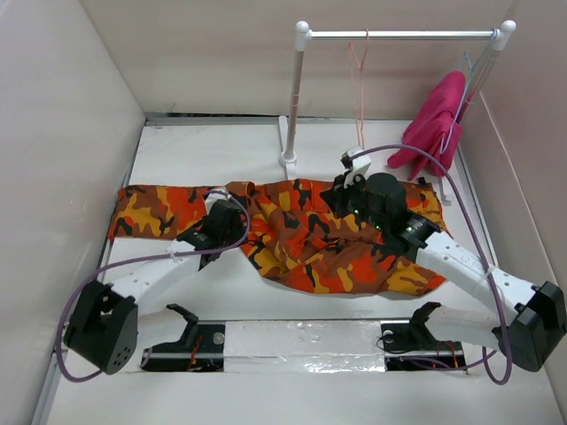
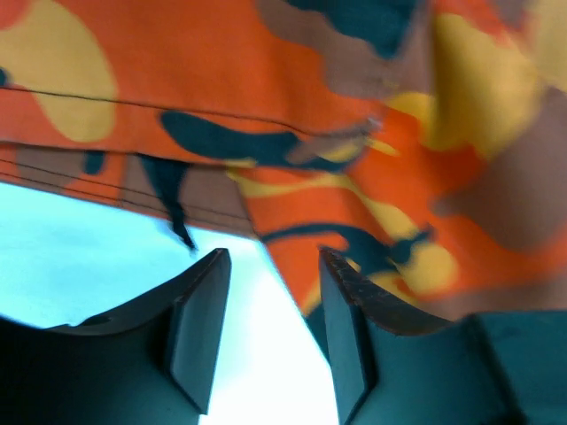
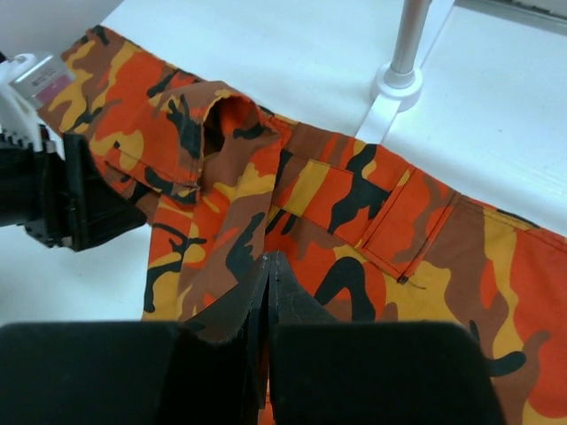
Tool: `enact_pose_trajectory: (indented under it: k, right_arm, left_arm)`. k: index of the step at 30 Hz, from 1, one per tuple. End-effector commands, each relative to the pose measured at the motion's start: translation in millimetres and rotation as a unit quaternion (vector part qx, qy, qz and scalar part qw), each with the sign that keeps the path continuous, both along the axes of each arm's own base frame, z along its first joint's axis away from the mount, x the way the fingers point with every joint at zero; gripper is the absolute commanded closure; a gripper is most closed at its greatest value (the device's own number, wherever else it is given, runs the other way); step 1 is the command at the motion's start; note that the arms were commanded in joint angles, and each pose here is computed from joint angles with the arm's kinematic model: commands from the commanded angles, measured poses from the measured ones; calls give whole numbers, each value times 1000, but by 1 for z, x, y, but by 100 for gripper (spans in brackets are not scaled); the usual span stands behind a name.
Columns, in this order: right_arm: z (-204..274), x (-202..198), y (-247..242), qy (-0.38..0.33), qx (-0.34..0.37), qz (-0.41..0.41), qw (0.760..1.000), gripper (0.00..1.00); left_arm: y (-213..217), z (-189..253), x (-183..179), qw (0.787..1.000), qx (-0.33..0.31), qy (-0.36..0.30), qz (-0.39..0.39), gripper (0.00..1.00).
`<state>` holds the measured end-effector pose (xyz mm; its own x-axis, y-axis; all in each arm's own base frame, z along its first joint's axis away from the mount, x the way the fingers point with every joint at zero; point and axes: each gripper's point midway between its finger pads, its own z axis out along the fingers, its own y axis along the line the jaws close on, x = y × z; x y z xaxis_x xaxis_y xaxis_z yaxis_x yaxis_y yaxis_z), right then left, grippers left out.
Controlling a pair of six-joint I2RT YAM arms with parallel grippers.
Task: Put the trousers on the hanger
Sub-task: Flatten out the trousers at the center of the board.
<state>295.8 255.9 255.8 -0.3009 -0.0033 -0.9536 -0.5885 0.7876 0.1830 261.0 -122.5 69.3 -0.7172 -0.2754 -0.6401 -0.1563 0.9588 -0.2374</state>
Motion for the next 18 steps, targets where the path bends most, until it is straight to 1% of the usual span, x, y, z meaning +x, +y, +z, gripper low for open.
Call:
enact_pose_trajectory:
  k: [1,3,4,6,7,9,14,18]
  right_arm:
    - [7,-3,17,-16,27,29,999,98]
    - [2,-6,23,-15,22,33,999,97]
    - [-2,-5,24,-12,20,31,999,97]
    - [-4,-4,27,-11,20,36,999,97]
    - [-6,-3,29,-8,18,39,999,97]
    - [-8,-4,31,-5,17,44,999,97]
    - [-13,-6,38,-1,10,49,999,97]
    - [-14,-4,39,-1,8,50,999,97]
  left_arm:
    - [15,15,30,996,35,-50,62,59]
    - [23,20,37,993,47,-72,84,59]
    - [19,26,46,992,41,-91,81,59]
    - [9,29,54,993,44,-94,55,58]
    - [3,18,55,995,46,-75,39,58]
    - [-8,11,55,997,39,-61,10,58]
    - [-25,7,56,997,10,-68,-30,56]
    - [-33,-3,63,998,20,-47,-45,54]
